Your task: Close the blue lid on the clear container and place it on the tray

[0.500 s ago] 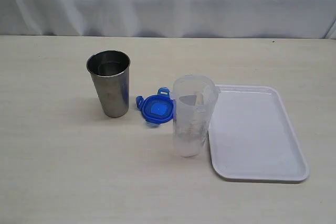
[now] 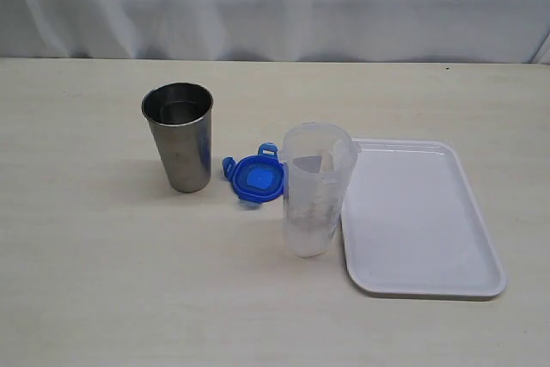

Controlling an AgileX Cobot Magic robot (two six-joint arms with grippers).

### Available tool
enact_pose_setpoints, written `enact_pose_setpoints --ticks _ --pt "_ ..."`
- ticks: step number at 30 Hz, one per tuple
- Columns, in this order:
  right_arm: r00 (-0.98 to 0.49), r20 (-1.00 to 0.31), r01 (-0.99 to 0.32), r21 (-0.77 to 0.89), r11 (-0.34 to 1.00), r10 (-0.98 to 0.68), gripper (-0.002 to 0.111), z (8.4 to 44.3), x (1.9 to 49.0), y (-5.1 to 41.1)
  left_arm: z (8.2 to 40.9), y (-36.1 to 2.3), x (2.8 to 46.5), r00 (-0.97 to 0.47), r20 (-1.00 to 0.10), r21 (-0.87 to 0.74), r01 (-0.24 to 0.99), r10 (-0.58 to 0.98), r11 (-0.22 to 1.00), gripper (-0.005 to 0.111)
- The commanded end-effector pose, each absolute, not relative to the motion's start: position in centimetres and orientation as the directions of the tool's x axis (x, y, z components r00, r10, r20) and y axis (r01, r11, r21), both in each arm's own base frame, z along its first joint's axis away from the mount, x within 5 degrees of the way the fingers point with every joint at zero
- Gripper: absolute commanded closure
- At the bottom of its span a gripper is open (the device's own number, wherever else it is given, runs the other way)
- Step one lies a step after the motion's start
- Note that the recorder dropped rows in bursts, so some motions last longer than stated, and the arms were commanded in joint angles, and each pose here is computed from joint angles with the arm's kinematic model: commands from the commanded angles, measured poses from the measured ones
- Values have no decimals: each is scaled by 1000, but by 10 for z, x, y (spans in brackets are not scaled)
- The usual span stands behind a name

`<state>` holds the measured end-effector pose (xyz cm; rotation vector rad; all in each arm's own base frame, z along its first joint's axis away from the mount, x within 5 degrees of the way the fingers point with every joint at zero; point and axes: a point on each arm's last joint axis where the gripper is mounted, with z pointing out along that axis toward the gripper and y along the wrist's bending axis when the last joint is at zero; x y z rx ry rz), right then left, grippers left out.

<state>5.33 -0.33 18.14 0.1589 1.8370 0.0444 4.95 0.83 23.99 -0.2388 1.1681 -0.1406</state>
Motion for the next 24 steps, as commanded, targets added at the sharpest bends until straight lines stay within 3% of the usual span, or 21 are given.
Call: enact_pose_setpoints --ticks 1,3,5,9,11,15,24 --pt "-253 -958 86 115 990 134 104 181 53 -3 249 9 45 462 -707 -524 166 -536 835 107" --pt "-253 -958 86 115 990 134 104 181 53 -3 254 2 46 389 -813 -410 145 -432 901 107" --pt "-253 -958 86 115 990 134 104 181 53 -3 267 -3 51 328 -869 -343 141 -371 928 99" --pt "-253 -958 86 115 990 134 104 181 53 -3 276 -16 77 271 -936 -163 228 -224 960 30" --pt "-253 -958 86 115 990 134 104 181 53 -3 270 -21 92 202 -961 -129 277 -189 952 9" --pt "-253 -958 86 115 990 134 104 181 53 -3 252 -37 123 50 -984 -133 444 -173 886 7" --pt "-253 -958 86 115 990 134 104 181 53 -3 203 -45 169 -104 -990 -138 543 -97 828 7"
